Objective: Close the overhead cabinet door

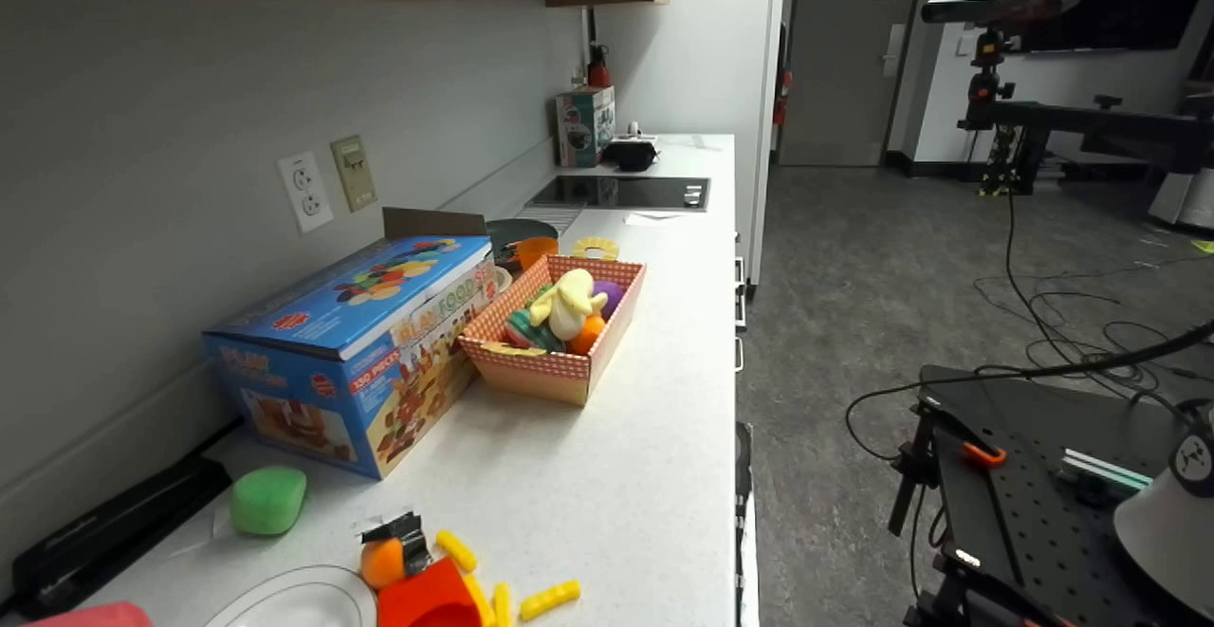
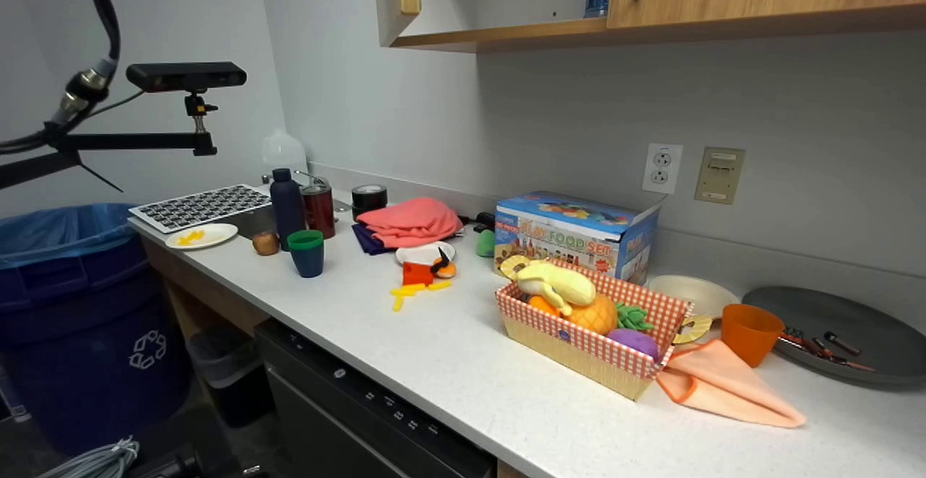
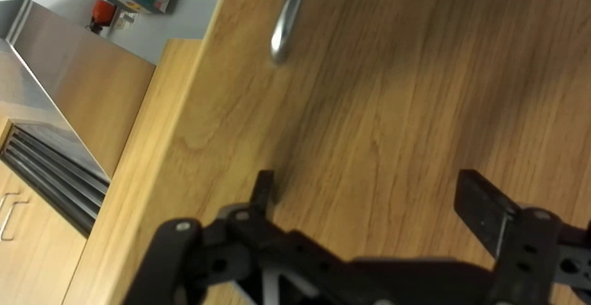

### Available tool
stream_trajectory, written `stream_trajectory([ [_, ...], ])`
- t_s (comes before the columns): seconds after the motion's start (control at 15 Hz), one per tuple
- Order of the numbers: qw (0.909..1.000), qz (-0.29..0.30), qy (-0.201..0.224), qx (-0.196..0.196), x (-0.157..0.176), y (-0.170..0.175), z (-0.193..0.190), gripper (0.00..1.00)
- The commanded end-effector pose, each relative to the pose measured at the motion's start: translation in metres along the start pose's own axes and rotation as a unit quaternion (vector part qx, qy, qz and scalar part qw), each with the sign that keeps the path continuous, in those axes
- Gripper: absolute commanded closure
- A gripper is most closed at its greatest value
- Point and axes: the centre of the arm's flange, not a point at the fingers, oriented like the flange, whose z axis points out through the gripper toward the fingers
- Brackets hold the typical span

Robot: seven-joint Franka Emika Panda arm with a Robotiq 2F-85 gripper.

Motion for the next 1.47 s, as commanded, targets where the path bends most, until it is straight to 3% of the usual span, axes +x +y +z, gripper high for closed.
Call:
stream_trajectory([
  [0.0,0.9994,0.007,0.019,-0.028,-0.007,0.01,0.038,0.0],
  [0.27,0.9988,0.045,-0.015,-0.015,-0.012,0.024,0.078,0.0],
  [0.33,0.9995,0.022,-0.009,-0.02,-0.012,0.016,0.058,0.0],
  [0.8,0.9989,0.033,-0.022,-0.022,-0.014,0.022,0.077,0.0],
  [1.07,0.9989,0.033,0.03,-0.017,0.008,0.029,0.096,0.0],
  [1.4,0.9977,0.05,0.046,0.003,0.027,0.039,0.143,0.0],
])
